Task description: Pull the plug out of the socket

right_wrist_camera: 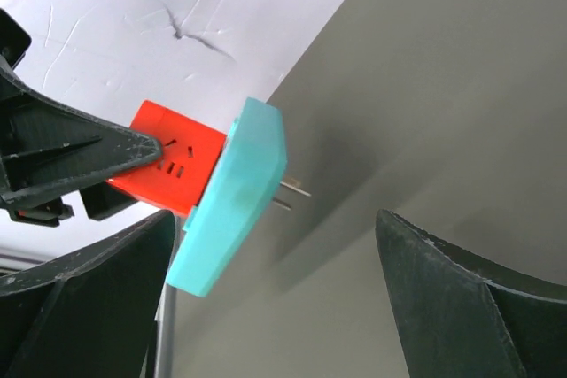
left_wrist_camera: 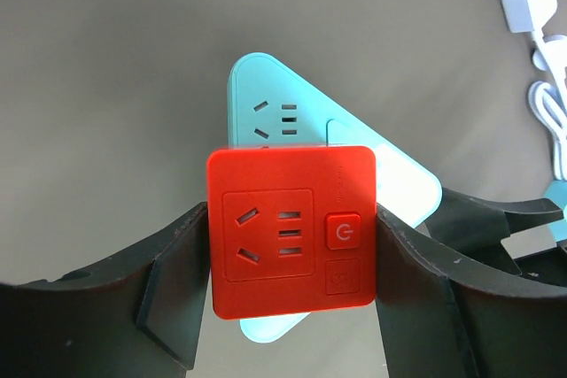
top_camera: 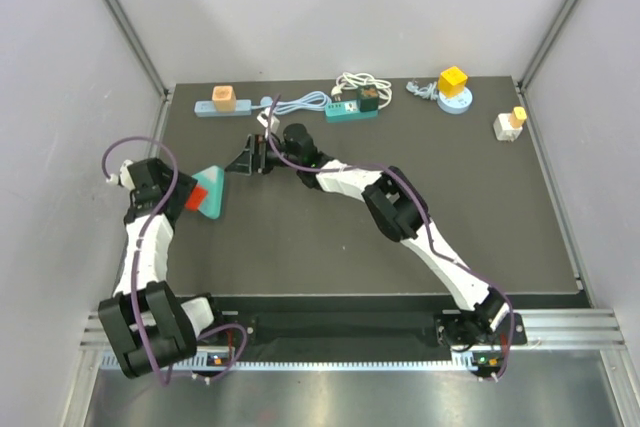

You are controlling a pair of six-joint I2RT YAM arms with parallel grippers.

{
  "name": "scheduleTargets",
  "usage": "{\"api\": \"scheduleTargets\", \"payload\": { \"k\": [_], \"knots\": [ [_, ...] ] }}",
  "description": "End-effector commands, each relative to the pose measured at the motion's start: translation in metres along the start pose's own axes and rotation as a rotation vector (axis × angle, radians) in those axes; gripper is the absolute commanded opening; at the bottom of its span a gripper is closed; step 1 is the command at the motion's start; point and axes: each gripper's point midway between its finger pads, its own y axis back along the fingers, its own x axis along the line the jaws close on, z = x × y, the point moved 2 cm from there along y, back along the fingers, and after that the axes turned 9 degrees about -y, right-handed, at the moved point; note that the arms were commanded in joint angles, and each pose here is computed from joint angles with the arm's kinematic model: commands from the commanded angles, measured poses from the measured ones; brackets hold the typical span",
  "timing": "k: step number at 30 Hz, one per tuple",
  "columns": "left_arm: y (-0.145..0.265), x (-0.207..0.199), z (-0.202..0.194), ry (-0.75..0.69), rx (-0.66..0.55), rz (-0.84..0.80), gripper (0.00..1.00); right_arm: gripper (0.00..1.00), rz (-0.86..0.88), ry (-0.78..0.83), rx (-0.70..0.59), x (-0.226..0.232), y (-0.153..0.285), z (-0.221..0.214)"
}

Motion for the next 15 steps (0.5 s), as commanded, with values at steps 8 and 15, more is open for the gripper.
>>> {"api": "scheduleTargets", "payload": {
  "k": [8, 15],
  "knots": [
    [-0.006, -0.019, 0.014, -0.021, -0.1, -0.129, 0.0, 0.9, 0.022, -0.016, 0.024, 0.019, -0.02, -0.025],
    [-0.011, -0.015, 0.002, -0.026, -0.079, -0.135, 0.0, 0.87, 0.079, -0.093, 0.077, 0.033, -0.026, -0.052]
  ]
}}
